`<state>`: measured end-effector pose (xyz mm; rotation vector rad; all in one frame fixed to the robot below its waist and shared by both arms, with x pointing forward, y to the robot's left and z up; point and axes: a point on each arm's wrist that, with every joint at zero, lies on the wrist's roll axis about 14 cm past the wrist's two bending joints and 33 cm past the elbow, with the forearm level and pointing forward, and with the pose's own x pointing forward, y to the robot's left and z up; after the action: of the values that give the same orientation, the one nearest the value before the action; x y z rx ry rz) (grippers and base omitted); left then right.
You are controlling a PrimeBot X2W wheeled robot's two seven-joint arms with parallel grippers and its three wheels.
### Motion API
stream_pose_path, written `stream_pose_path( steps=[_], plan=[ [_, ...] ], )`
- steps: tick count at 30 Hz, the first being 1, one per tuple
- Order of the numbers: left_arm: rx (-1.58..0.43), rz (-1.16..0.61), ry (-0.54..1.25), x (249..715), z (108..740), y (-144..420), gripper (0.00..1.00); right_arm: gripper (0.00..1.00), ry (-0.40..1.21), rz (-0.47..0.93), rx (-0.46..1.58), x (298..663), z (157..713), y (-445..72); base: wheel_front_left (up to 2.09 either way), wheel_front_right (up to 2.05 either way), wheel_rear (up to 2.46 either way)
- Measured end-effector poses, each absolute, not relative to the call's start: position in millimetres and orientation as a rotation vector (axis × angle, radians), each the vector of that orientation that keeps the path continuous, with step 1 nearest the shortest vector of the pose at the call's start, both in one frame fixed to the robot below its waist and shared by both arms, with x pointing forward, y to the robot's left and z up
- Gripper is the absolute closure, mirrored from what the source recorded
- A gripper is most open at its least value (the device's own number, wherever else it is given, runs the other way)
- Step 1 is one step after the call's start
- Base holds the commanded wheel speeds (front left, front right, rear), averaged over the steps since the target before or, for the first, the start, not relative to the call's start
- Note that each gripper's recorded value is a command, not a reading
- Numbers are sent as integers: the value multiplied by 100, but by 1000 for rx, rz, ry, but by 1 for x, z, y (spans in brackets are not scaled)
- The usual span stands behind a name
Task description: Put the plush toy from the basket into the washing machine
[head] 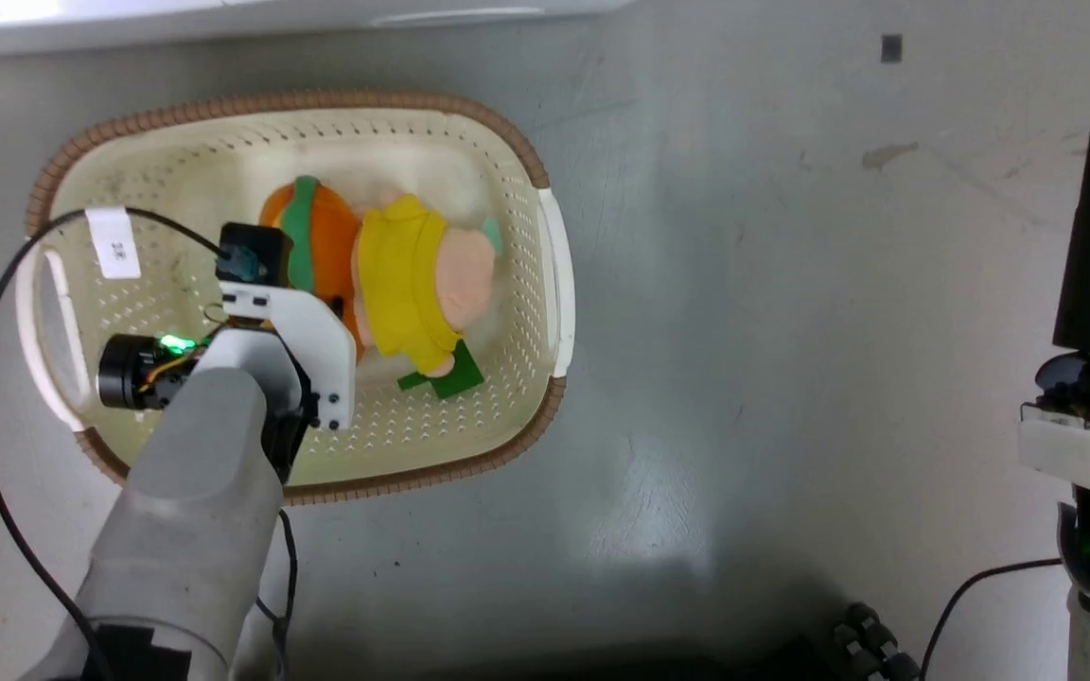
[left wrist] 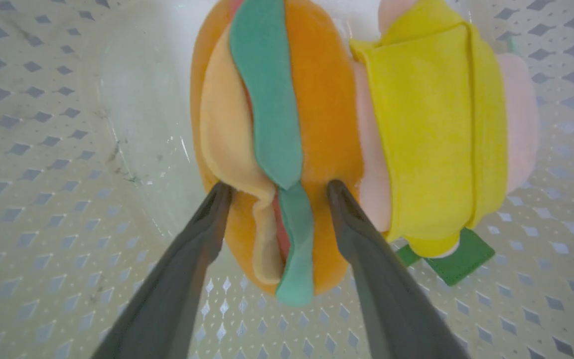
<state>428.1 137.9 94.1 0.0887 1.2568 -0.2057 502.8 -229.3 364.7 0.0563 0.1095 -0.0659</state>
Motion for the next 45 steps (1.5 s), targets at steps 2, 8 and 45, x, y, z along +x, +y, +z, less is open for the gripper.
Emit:
stream_pose_path(
  steps=[2,8,45],
  plan=[
    [97,-203,1265,428,88,139,0,0,108,-66,55,504,361,-230,0,0,0],
    [113,-211,1292,427,71,139,0,0,106,-69,53,508,351,-231,0,0,0],
    [77,-230,1000,443,175,135,100,0,-10,-68,64,490,425,-228,0,0,0]
  ],
)
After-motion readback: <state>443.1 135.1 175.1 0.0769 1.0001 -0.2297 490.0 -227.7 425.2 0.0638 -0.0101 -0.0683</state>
